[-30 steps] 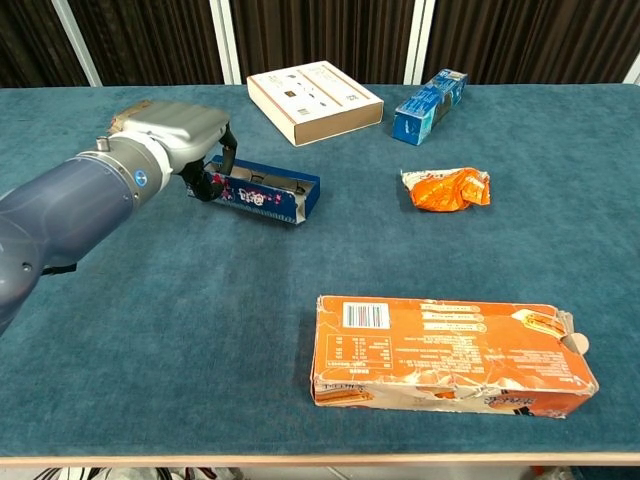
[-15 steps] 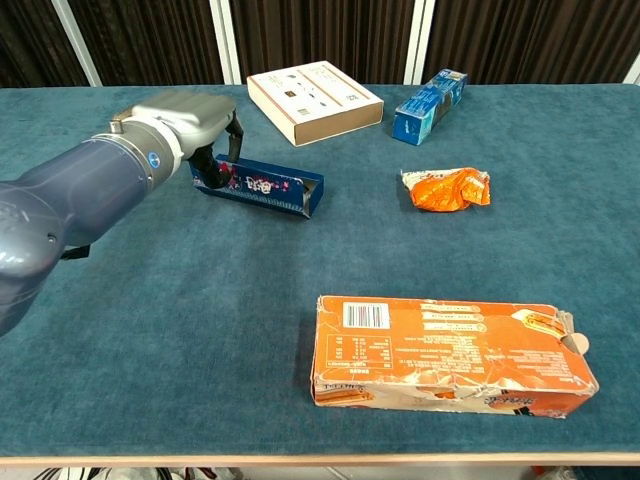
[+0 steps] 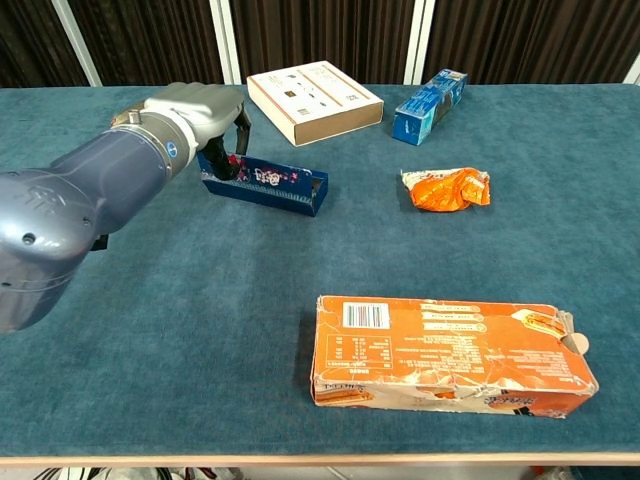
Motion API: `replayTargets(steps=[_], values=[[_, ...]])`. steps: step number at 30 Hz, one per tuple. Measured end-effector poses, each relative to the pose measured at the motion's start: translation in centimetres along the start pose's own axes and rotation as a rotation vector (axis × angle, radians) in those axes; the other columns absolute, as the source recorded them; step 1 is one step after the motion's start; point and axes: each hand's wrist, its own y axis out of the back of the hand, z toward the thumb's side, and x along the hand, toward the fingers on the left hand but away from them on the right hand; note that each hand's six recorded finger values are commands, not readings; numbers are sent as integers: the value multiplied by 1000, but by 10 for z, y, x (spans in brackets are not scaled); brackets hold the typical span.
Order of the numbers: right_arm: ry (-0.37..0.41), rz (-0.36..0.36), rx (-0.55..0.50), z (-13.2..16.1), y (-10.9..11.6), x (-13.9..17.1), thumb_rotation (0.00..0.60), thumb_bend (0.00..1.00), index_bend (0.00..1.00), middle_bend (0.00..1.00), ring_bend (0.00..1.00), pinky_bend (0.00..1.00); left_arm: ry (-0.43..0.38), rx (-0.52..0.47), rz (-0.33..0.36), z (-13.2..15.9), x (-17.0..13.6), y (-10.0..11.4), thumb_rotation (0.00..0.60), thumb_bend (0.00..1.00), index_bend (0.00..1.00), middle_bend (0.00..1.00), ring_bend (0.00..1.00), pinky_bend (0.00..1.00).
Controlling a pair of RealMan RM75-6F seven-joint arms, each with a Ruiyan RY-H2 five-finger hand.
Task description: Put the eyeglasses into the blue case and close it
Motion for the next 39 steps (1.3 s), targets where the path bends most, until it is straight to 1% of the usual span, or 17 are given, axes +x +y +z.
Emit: replayTargets(steps=[7,15,22,25,29,32,37,39], values=[[0,1,0,0,0,0,600,248,61,41,145,161,12,-16,8,2,5,3,600,463,592,187,100,166],[-2,-1,2,0,0,0,600,247,61,41,145,161,36,-26,4,3,13,1,600,463,588,187,100,166],[-2,1,2,0,0,0,600,248,61,41,145,161,50,-32,6,4,17,1,600,461,556,185,100,166],[-2,0,1,0,0,0,600,248,61,41,144,161,51,-30,4,4,17,0,600,453,466,178,99,163],[-3,1,1,0,0,0,600,247,61,41,144,161,57,-32,-2,4,19,-1,600,449,305,167,96,161],[-3,1,0,-1,0,0,600,248,61,41,144,161,65,-29,2,2,21,0,600,449,217,161,95,161],[-4,2,-2,-1,0,0,600,248,61,41,144,161,84,-17,8,-2,24,0,600,448,126,144,88,155],[-4,2,-2,-1,0,0,600,248,61,41,144,161,90,-14,11,-4,25,0,600,429,95,127,77,143]])
